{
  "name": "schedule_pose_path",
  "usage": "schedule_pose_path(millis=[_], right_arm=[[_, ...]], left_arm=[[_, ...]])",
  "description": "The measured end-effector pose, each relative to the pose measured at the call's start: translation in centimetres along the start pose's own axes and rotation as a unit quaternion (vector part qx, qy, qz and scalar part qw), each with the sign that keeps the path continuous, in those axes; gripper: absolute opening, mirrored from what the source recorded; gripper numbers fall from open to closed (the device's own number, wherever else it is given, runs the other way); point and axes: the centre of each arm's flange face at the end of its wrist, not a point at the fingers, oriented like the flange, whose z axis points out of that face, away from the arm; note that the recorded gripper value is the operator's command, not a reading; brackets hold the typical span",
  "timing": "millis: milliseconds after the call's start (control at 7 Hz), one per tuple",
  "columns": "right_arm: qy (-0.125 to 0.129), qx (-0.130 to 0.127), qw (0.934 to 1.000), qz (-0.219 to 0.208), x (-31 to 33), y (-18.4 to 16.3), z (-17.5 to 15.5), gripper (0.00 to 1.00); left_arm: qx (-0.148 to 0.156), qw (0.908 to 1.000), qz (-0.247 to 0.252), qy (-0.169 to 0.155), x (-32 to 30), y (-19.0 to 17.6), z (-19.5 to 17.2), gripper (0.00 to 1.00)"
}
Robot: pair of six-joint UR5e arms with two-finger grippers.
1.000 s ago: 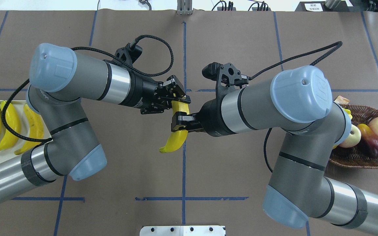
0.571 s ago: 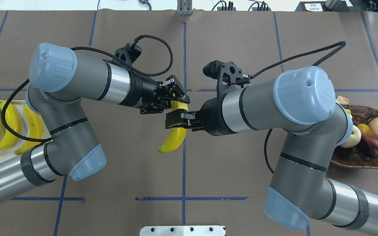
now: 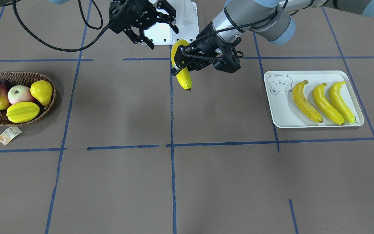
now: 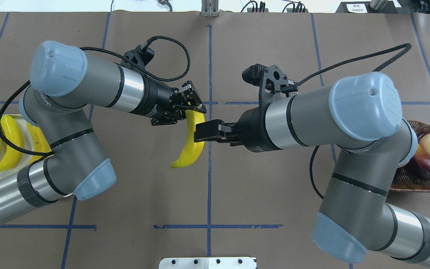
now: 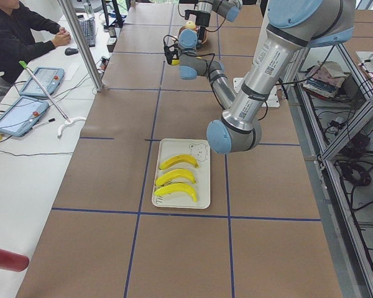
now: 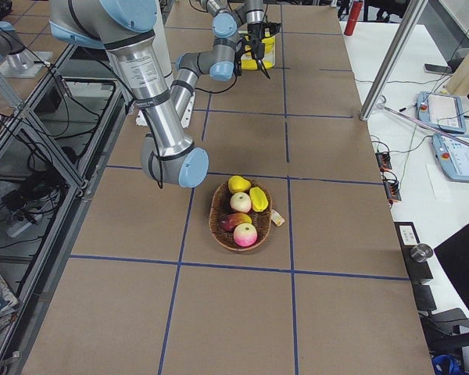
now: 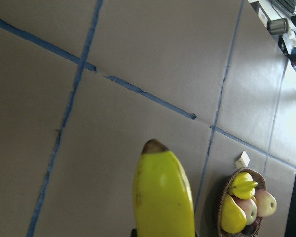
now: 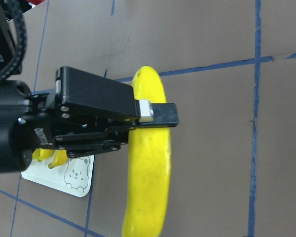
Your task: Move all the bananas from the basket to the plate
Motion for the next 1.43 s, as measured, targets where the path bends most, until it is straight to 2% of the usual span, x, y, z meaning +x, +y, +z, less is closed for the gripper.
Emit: schedule_pose_path(millis=[286, 571, 1000, 1143, 1286, 1429], right_arm=[[0.017, 0.02, 0.9996, 0.008, 2.4, -1.4, -1.5, 1.0], [0.029, 0.031, 0.999, 0.013, 3.9, -2.3, -2.1, 1.0], [0.036, 0.032, 0.9987, 0.015, 4.7, -2.5, -2.1, 1.0], [0.037, 0.033, 0.9987, 0.015, 4.7, -2.5, -2.1, 1.0], [0.037, 0.033, 0.9987, 0.016, 4.7, -2.5, -2.1, 1.0], [0.037, 0.033, 0.9987, 0.016, 4.8, -2.5, -2.1, 1.0]], left_arm=[[0.045, 0.9966, -0.009, -0.068, -5.9, -5.1, -1.7, 0.0], [0.081, 0.9885, -0.015, -0.127, -14.4, -9.7, -4.6, 0.0], [0.109, 0.9713, -0.022, -0.21, -26.0, -12.0, -7.0, 0.0], [0.111, 0.9668, -0.024, -0.229, -28.2, -12.4, -7.2, 0.0], [0.115, 0.963, -0.02, -0.243, -29.8, -12.7, -7.1, 0.05], [0.116, 0.9601, -0.007, -0.254, -30.9, -12.8, -7.0, 0.97]])
